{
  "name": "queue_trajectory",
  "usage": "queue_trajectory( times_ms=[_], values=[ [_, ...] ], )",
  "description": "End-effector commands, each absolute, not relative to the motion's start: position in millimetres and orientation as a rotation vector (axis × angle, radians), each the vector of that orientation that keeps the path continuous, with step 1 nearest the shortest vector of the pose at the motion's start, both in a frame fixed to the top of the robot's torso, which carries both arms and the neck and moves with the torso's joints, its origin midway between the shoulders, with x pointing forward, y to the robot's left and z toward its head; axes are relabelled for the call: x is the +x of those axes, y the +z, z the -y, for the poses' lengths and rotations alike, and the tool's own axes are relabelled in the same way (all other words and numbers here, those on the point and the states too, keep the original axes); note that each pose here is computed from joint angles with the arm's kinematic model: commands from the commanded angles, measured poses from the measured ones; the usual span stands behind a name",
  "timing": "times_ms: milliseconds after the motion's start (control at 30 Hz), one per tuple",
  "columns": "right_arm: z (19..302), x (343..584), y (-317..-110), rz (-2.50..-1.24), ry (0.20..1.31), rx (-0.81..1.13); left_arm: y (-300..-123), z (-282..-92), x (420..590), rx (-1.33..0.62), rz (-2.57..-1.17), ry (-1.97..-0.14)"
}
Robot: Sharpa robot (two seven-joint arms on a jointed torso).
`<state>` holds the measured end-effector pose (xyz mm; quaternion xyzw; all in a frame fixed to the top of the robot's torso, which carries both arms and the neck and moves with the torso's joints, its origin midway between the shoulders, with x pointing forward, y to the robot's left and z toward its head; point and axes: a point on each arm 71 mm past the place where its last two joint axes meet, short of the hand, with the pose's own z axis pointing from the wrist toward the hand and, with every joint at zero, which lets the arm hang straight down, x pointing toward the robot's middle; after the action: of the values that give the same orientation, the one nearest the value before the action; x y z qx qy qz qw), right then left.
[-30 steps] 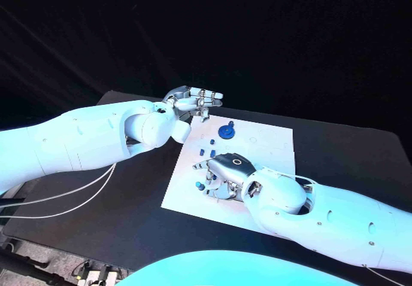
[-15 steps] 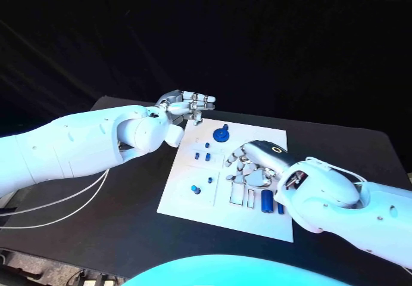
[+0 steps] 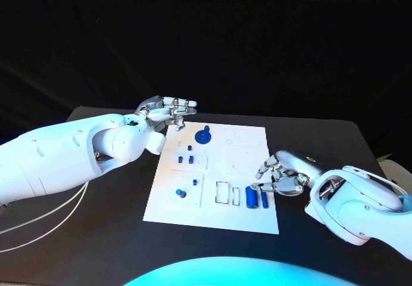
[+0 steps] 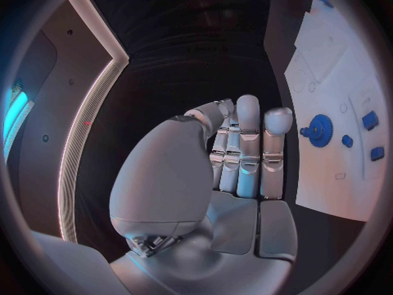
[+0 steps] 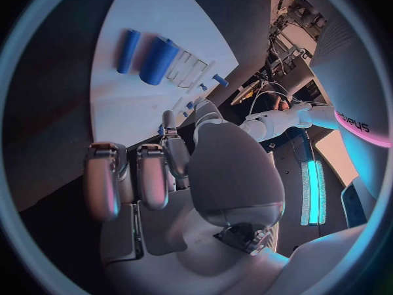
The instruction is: Assemble the parts on the task board
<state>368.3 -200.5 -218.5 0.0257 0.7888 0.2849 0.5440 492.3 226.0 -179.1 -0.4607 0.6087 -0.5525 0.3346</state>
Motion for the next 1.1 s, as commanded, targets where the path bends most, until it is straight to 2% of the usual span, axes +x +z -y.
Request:
queue_trajectory(
  times_ms=[33,367,1100],
  values=[
    [206.0,363.3,-224.8,-1.884,0.582,0.069,-178.1,-223.1,491.0,-1.194,-1.589,-1.469],
    [202.1,357.3,-243.9,-1.917,0.522,0.074,-179.2,-222.7,490.2,-1.194,-1.594,-1.471],
    [189.6,360.1,-273.3,-1.996,0.498,0.112,-180.5,-224.4,489.7,-1.196,-1.607,-1.474]
  ],
)
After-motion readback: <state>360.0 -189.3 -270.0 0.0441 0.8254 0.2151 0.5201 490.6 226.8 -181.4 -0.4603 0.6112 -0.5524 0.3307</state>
